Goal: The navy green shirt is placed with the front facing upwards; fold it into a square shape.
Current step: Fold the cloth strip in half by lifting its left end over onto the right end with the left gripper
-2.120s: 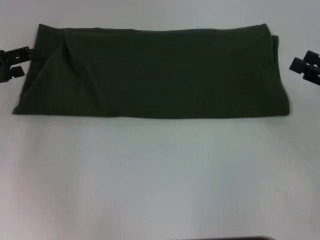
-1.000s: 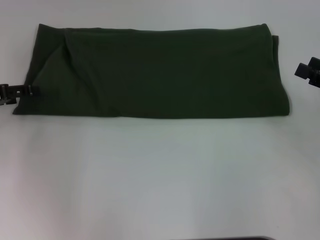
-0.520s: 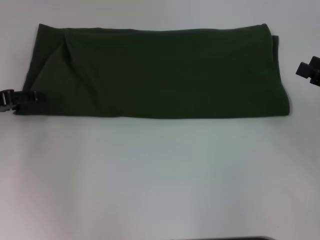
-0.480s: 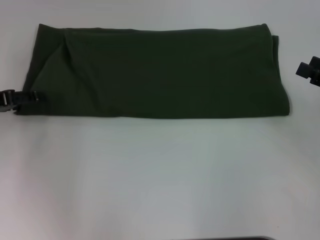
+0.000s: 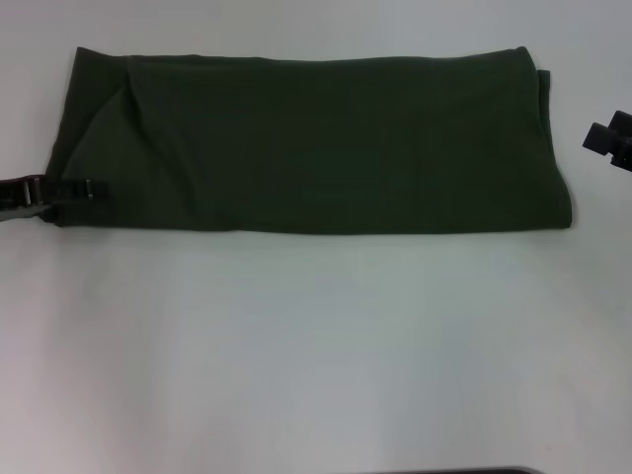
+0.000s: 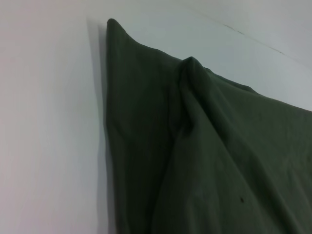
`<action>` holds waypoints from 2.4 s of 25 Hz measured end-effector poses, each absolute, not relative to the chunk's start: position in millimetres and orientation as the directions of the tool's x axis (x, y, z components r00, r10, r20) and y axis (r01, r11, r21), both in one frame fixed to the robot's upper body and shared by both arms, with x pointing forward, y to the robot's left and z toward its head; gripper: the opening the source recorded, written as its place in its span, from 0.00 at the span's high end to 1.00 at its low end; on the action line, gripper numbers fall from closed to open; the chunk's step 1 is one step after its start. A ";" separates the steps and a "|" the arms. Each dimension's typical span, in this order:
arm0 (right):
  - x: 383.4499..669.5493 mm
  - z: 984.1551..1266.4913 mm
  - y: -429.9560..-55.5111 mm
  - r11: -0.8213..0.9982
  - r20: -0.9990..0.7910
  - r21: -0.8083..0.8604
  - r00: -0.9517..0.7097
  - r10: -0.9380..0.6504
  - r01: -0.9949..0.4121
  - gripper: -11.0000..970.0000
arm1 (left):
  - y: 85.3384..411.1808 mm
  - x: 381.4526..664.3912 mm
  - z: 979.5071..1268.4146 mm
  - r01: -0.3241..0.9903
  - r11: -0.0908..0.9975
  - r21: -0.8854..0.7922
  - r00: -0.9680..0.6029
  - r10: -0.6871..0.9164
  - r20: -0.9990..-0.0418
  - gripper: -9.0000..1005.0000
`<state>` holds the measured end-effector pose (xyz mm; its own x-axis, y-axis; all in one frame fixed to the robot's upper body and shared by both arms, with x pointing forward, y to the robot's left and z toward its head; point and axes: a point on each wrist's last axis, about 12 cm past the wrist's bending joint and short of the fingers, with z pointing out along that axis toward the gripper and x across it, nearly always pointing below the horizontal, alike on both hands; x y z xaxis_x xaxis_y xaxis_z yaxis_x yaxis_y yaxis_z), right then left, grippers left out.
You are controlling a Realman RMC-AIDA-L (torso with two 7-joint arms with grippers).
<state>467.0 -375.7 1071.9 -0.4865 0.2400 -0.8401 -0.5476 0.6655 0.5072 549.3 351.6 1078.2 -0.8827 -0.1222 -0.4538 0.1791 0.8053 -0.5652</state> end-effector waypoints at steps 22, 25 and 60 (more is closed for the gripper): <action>464.6 1078.2 -379.0 0.640 -0.832 0.531 -0.482 0.273 -0.555 0.09 | 333.8 557.0 1088.5 0.206 0.818 -0.537 -0.897 -0.062 -0.438 0.74; 465.5 1079.7 -381.4 0.635 -0.820 0.548 -0.501 0.278 -0.545 0.09 | 333.3 556.9 1088.5 0.205 0.818 -0.538 -0.898 -0.062 -0.435 0.82; 556.8 1106.4 -372.1 0.826 -0.365 0.526 -0.931 0.006 -0.201 0.09 | 329.0 557.8 1108.7 0.102 0.738 -0.667 -0.952 -0.123 -0.281 0.97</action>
<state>556.8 -372.1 1106.4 -0.9311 0.0059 -0.3647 -0.2008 0.8264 0.5260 557.8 329.0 1108.7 -0.9518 -0.1226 -0.2813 0.1020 0.7383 -0.6667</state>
